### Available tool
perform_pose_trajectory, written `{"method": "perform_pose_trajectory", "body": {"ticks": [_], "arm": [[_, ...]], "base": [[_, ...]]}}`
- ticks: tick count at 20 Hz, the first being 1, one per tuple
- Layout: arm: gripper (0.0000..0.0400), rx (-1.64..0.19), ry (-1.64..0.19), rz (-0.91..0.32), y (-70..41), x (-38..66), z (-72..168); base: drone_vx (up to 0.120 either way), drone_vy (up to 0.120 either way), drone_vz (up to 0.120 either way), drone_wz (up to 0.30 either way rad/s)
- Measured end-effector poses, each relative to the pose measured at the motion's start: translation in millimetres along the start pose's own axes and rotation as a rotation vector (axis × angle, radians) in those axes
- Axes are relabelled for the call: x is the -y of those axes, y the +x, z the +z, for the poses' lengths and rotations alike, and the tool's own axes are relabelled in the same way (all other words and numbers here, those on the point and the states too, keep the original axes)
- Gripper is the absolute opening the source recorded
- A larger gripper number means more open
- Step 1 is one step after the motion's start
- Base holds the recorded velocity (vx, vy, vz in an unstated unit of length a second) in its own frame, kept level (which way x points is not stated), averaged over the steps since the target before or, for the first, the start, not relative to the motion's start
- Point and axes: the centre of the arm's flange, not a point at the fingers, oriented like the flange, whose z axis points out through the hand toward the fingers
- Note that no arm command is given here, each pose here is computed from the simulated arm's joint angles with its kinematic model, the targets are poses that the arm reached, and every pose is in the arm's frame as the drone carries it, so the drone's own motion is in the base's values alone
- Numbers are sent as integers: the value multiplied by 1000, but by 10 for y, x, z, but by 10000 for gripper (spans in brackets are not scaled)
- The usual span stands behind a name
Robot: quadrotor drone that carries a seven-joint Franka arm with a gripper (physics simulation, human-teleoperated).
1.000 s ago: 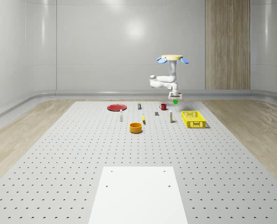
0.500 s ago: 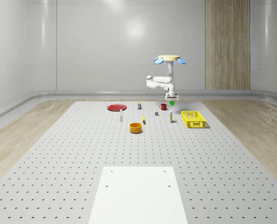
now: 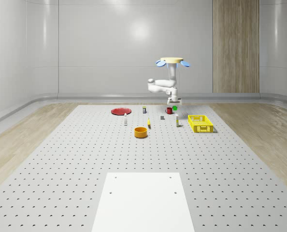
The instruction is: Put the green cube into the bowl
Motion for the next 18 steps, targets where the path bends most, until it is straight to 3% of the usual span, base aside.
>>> {"method": "perform_pose_trajectory", "body": {"ticks": [18], "arm": [[252,0,0,0,0,0,0]], "base": [[120,-120,0,0]]}}
